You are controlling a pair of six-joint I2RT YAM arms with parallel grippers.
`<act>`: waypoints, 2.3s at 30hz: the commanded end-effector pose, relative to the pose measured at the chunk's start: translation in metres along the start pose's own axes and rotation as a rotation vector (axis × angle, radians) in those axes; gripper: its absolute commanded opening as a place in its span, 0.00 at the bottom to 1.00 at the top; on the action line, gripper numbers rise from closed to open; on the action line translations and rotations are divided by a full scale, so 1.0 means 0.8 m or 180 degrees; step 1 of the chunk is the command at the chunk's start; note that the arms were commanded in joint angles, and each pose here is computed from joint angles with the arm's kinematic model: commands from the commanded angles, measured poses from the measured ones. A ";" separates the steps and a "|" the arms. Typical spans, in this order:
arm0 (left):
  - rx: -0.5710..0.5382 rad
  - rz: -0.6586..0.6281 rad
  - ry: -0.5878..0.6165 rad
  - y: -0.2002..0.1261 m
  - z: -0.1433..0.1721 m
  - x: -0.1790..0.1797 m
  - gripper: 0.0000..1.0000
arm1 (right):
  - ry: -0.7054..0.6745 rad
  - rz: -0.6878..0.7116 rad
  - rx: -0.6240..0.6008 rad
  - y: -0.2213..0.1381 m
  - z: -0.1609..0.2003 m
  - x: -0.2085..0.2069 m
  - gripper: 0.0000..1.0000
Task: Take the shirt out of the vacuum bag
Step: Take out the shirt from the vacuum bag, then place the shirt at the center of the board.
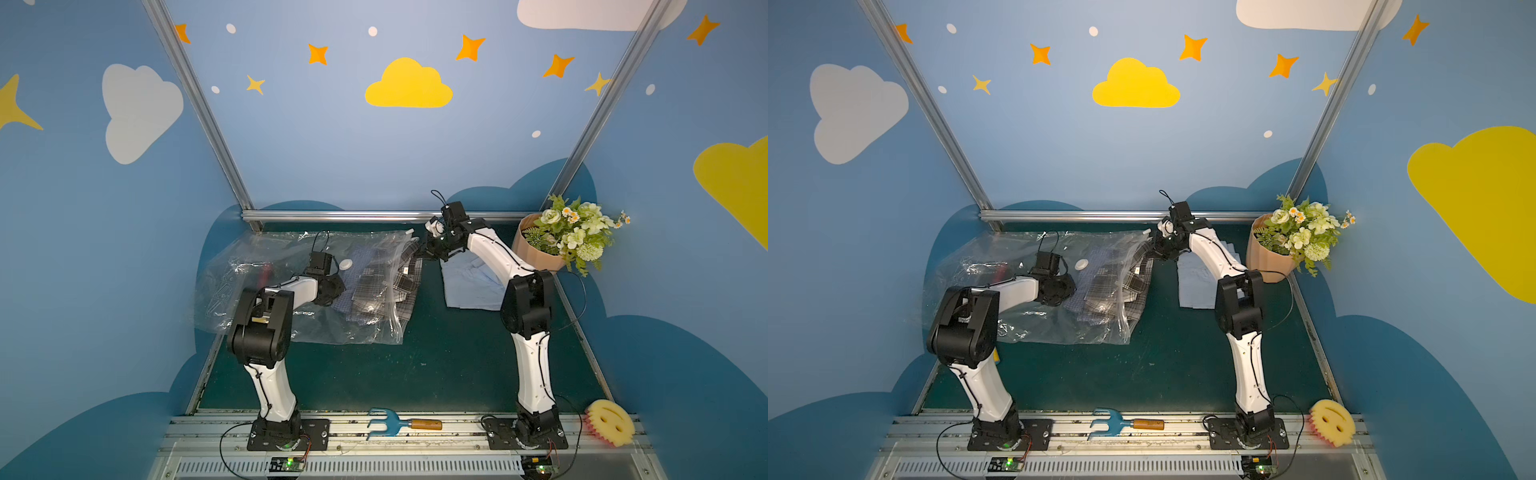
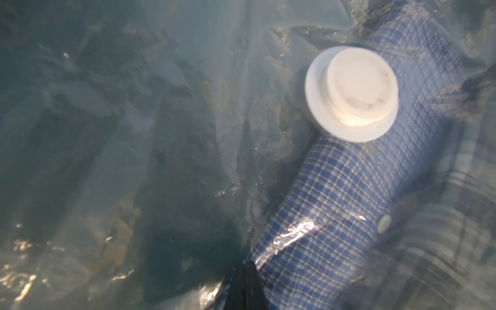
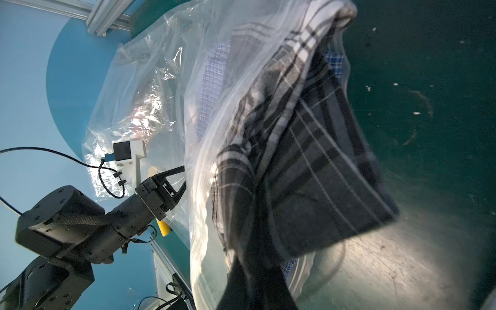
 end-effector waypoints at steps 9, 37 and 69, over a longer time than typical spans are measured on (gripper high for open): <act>0.0217 -0.0249 -0.0011 0.017 0.019 0.020 0.04 | -0.0076 0.0322 0.0043 -0.089 0.017 -0.059 0.00; -0.0141 0.0983 0.1274 -0.142 0.048 -0.168 0.63 | 0.0189 0.0777 0.0009 -0.140 0.040 -0.215 0.00; 0.1678 0.0956 0.1521 0.038 0.249 -0.226 0.58 | 0.0598 0.0486 -0.0237 -0.126 0.045 -0.253 0.00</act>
Point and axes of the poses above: each gripper's point midway between its finger pads, its own y axis out along the fingers, its own x axis along the line the jaws close on, z = x × y, the point moved 7 cm from there along -y, back along the fingers, and after that the axes turned 9 degrees about -y, right-handed, at the moved point
